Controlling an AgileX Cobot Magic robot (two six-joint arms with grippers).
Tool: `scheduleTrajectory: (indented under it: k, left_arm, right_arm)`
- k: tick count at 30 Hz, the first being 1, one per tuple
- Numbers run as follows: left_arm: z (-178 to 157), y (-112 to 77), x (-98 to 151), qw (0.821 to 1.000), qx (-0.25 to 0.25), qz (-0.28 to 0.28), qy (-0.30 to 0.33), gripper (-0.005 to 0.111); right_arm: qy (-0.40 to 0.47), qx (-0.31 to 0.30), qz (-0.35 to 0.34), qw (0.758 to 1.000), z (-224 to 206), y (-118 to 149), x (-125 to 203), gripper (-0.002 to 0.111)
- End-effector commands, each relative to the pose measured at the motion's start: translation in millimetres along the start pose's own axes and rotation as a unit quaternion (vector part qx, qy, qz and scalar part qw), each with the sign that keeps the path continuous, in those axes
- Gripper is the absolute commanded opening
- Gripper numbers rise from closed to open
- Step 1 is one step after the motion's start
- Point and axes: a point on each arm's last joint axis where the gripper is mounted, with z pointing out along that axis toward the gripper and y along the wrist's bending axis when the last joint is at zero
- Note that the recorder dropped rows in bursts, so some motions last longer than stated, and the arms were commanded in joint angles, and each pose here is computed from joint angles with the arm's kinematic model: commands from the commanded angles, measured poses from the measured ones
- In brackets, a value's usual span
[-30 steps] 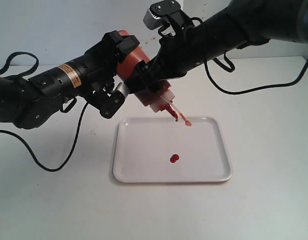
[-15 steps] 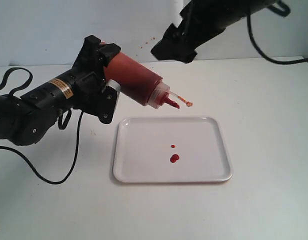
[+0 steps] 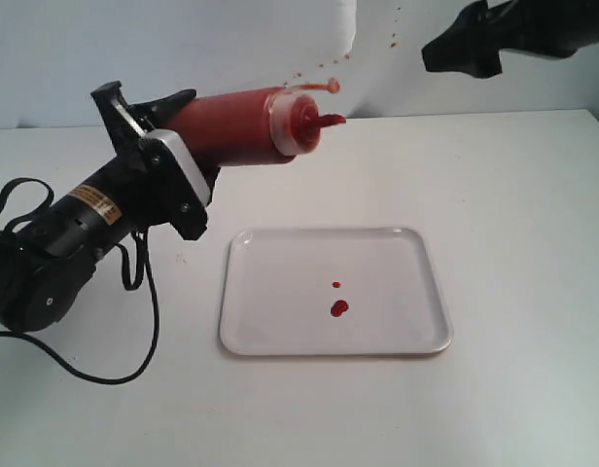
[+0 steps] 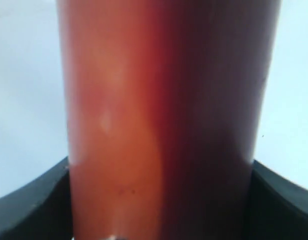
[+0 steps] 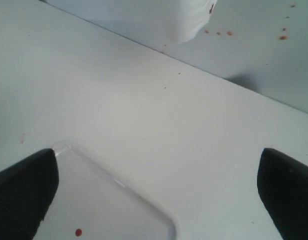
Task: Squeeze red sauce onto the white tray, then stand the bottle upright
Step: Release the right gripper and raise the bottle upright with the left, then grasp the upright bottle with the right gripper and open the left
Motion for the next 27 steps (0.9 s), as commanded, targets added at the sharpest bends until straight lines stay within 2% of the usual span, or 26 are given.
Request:
scheduleTrajectory:
  k: [1,5,9,10,11,12,13,15,17,18,20,23,27]
  left_arm:
    - [-5.7,10.1,-3.5,0.992,-0.049,-0.117,-0.02,0.0]
    - [-5.7,10.2,-3.8,0.975,-0.047,-0.214,-0.027,0.0]
    - [-6.1,12.6,-5.6,0.946,-0.053,-0.318,-0.045,0.0]
    - [-6.2,13.3,-7.0,0.926,-0.051,-0.371,-0.057,0.0]
    - [-5.3,13.7,-8.5,0.915,-0.045,-0.397,-0.064,0.0]
    - [-4.0,13.6,-12.1,0.892,-0.029,-0.443,-0.08,0.0]
    - [-3.3,13.6,-14.0,0.885,-0.02,-0.457,-0.088,0.0]
    - [-1.0,13.5,-18.7,0.857,0.006,-0.505,-0.103,0.0]
    - [1.0,14.4,-17.3,0.834,0.022,-0.542,-0.1,0.0]
    - [0.5,15.4,-15.0,0.825,0.029,-0.555,-0.102,0.0]
    - [-1.0,18.4,-7.8,0.828,0.035,-0.55,-0.104,0.0]
    - [-3.0,20.8,-0.2,0.814,0.052,-0.57,-0.104,0.0]
    - [1.3,20.9,-5.5,0.823,0.09,-0.549,-0.115,0.0]
  right_arm:
    - [-0.039,-0.038,-0.011,0.998,8.7,6.4,15.2,0.103]
    - [-0.066,-0.079,-0.046,0.994,17.4,23.0,19.9,0.103]
    - [-0.068,-0.102,-0.11,0.986,32.4,50.6,26.3,0.103]
    - [-0.07,-0.103,-0.131,0.983,38.6,63.2,26.5,0.103]
    - [-0.077,-0.103,-0.14,0.982,41.5,70.7,24.5,0.103]
    - [-0.09,-0.107,-0.153,0.978,46.9,85.4,20.9,0.103]
    - [-0.096,-0.109,-0.159,0.977,50.7,92.9,19.3,0.103]
    - [-0.115,-0.082,-0.139,0.98,68.3,108.0,16.6,0.103]
    - [-0.13,-0.097,-0.125,0.979,85.7,116.0,20.1,0.103]
    - [-0.129,-0.115,-0.144,0.974,92.5,120.1,23.8,0.103]
    - [-0.133,-0.153,-0.134,0.97,104.9,123.6,23.7,0.103]
    - [-0.152,-0.195,-0.121,0.961,117.0,126.9,12.6,0.103]
    - [-0.166,-0.207,-0.125,0.956,125.9,134.4,-0.2,0.103]
